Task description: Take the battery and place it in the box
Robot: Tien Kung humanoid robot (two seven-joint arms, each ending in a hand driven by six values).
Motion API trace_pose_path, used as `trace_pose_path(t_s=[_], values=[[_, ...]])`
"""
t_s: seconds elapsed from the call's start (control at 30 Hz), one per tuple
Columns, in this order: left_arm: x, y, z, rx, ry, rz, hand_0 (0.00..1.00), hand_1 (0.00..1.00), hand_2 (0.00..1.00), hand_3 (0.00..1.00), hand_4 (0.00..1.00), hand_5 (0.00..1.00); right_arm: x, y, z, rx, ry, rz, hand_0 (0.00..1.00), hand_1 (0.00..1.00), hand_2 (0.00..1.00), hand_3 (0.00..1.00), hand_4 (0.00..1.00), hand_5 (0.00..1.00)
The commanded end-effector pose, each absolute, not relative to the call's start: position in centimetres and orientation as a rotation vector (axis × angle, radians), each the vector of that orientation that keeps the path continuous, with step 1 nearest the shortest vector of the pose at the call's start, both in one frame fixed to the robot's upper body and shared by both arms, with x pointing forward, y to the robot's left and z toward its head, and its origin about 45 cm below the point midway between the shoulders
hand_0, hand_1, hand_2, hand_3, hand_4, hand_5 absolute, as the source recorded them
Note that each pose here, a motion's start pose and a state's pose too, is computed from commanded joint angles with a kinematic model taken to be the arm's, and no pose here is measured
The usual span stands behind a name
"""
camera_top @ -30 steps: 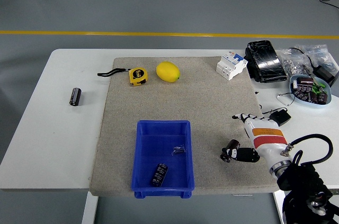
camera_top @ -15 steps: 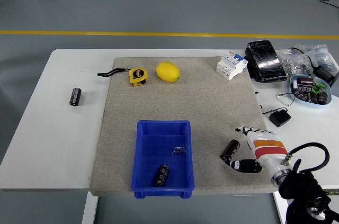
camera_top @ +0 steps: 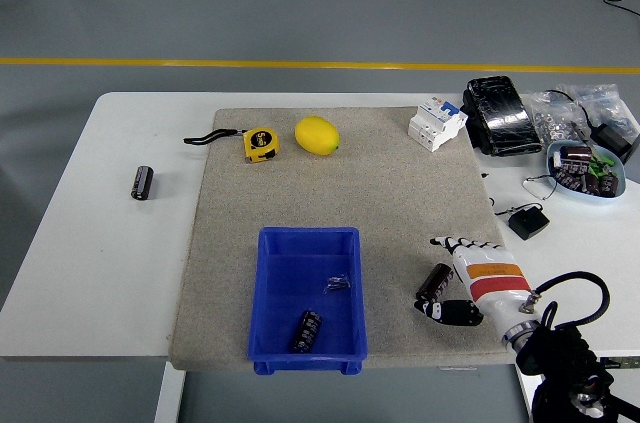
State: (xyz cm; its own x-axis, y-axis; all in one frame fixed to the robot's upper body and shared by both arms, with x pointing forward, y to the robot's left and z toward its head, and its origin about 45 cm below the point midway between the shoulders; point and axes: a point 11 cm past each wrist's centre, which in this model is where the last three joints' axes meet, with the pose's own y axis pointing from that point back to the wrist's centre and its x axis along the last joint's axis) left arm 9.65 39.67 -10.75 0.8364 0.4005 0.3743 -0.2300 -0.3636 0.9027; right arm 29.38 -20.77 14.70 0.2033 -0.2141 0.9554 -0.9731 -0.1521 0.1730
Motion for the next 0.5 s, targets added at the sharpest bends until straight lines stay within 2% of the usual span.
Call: trace_pose_path(t_s=[0.07, 0.1, 0.27, 0.3, 0.47, 0.5], values=[[9.71, 39.63, -10.75, 1.830, 0.127, 0.658, 0.681, 0.643, 0.683, 0.612, 0.613, 0.658, 29.44, -20.80, 14.60, 1.560, -1.168, 1.042, 0.650, 0.683, 0.769, 0.822, 0.998, 0.442], [9.72, 39.62, -10.75, 1.830, 0.127, 0.657, 0.682, 0.643, 0.682, 0.612, 0.614, 0.660, 29.46, -20.84, 14.54, 1.559, -1.172, 1.042, 0.616, 0.660, 0.758, 0.816, 0.998, 0.415], [9.79, 39.59, -10.75, 1.828, 0.126, 0.658, 0.682, 0.643, 0.682, 0.612, 0.614, 0.660, 29.58, -21.08, 14.35, 1.554, -1.193, 1.044, 0.616, 0.660, 0.758, 0.816, 0.998, 0.415], [9.80, 39.58, -10.75, 1.828, 0.126, 0.657, 0.683, 0.642, 0.681, 0.612, 0.615, 0.661, 29.60, -21.08, 14.31, 1.557, -1.193, 1.042, 0.558, 0.615, 0.727, 0.806, 0.998, 0.398], [9.83, 39.52, -10.76, 1.827, 0.125, 0.656, 0.683, 0.642, 0.681, 0.612, 0.615, 0.661, 29.66, -21.16, 13.83, 1.566, -1.191, 1.027, 0.558, 0.615, 0.727, 0.806, 0.998, 0.398], [9.83, 39.51, -10.76, 1.827, 0.125, 0.655, 0.682, 0.642, 0.681, 0.612, 0.615, 0.662, 29.64, -21.16, 13.73, 1.567, -1.187, 1.025, 0.523, 0.601, 0.718, 0.804, 0.998, 0.391]])
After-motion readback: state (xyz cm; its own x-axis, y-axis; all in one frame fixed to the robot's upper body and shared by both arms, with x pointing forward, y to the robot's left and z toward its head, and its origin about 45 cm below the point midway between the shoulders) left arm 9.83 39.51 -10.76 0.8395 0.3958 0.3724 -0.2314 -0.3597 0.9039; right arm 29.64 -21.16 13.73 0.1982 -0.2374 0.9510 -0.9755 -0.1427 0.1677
